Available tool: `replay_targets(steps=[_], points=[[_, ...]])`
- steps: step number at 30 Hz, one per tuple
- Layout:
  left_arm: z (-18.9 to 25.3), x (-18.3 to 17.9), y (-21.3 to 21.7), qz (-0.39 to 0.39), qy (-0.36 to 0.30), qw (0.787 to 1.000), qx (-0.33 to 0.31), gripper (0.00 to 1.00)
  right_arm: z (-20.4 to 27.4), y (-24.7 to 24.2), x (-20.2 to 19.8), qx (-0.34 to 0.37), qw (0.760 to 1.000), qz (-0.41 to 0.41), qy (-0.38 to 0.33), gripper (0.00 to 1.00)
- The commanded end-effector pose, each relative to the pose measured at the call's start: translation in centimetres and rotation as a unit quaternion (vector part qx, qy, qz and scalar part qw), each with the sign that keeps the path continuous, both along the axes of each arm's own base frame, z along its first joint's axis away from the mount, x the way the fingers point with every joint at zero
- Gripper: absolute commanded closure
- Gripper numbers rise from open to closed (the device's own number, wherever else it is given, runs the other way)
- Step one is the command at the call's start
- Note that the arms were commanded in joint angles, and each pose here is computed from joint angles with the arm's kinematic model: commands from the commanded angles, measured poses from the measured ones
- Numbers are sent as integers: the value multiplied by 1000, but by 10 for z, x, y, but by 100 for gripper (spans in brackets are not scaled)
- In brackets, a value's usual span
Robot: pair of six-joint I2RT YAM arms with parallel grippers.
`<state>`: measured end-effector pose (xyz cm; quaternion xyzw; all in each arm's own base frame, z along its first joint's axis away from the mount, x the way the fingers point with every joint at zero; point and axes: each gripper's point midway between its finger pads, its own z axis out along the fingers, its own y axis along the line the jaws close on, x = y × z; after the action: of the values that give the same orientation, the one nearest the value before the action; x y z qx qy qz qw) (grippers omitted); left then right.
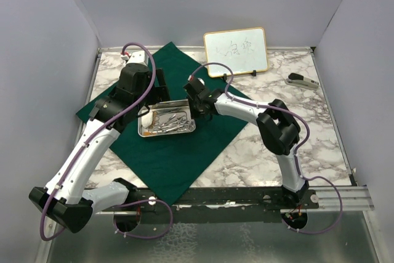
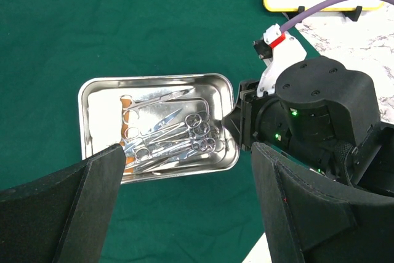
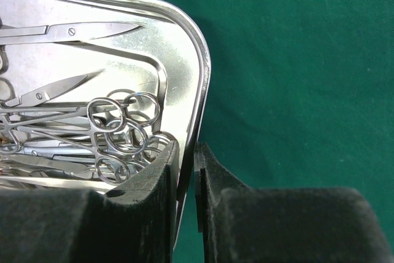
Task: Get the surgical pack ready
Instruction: Place the container in the surgical kit.
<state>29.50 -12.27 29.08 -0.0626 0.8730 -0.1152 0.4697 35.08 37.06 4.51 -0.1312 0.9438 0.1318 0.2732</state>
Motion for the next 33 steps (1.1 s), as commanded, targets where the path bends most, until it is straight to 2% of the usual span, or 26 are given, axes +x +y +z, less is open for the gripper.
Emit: replay_targets(steps=[1, 7, 14, 19, 26, 29, 31, 33], points=[[0, 1, 1, 2, -2, 1000, -3, 14, 9, 4, -19, 7, 1000, 16, 13, 85], [0, 0, 1, 2, -3, 1000, -4, 14, 5, 9, -20, 10, 1000, 21, 17, 85], [1, 1, 1, 4, -3, 1000, -7, 14, 8, 27, -23, 43, 998, 17, 30, 76], [1, 0, 1, 3, -4, 1000, -7, 14, 13, 19, -20, 28, 999, -1, 19, 72], [8, -2, 8, 12, -16, 1000, 0, 14, 86, 3, -14, 45, 996, 31, -68, 43], [15, -3, 14, 21, -27, 999, 5, 14, 108, -25, -23, 24, 991, 71, -109, 38], [20, -5, 21, 36, -37, 999, 9, 14, 119, -38, -41, 37, 976, 141, -164, 37], [30, -6, 27, 51, -58, 997, 1, 14, 137, -42, -65, 79, 937, 231, -250, 37]])
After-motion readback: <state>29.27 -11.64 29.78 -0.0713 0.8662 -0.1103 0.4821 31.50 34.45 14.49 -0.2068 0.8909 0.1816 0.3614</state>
